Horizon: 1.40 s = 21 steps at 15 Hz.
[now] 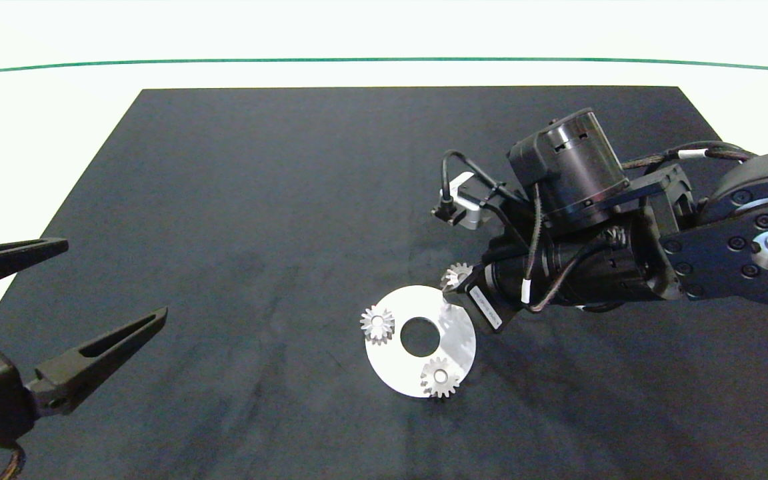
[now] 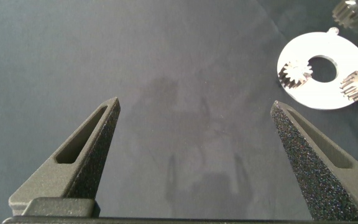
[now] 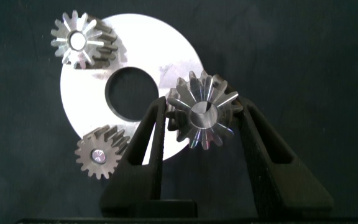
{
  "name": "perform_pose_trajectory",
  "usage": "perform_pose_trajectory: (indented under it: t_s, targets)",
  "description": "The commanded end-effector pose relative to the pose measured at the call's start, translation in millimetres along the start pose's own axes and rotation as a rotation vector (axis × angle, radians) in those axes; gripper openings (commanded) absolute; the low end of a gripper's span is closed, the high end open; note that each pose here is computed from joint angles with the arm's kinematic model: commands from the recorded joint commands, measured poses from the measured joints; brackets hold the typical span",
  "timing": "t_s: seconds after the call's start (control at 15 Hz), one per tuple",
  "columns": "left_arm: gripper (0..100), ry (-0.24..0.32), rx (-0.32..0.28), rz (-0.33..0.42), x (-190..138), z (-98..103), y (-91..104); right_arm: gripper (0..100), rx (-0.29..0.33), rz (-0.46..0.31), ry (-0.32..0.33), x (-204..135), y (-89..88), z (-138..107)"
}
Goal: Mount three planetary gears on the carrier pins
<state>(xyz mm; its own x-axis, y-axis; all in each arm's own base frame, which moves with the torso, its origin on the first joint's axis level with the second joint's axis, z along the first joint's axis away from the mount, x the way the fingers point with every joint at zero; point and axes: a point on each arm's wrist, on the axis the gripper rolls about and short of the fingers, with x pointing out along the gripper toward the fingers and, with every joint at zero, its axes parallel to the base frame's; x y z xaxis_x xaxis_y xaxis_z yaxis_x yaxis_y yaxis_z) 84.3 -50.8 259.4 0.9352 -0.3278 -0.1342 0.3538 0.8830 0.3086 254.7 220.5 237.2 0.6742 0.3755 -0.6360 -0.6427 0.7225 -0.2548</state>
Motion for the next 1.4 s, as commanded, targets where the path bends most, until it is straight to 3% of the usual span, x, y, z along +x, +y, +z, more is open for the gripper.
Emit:
perform_pose_trajectory:
  t_s: [0.07, 0.67, 1.4]
  targets:
    - [100, -0.01, -0.001, 0.003, -2, 2, 0.9, 0, -0.01, -0.024, 0.019, 7, 0.9, 0]
    - [100, -0.021, -0.004, 0.008, -4, 3, 2.2, 0, -0.034, -0.015, 0.037, 14, 13.5, -1]
    - [100, -0.018, -0.003, 0.007, -3, 3, 1.8, 0, -0.03, -0.019, 0.058, 23, 12.5, -4]
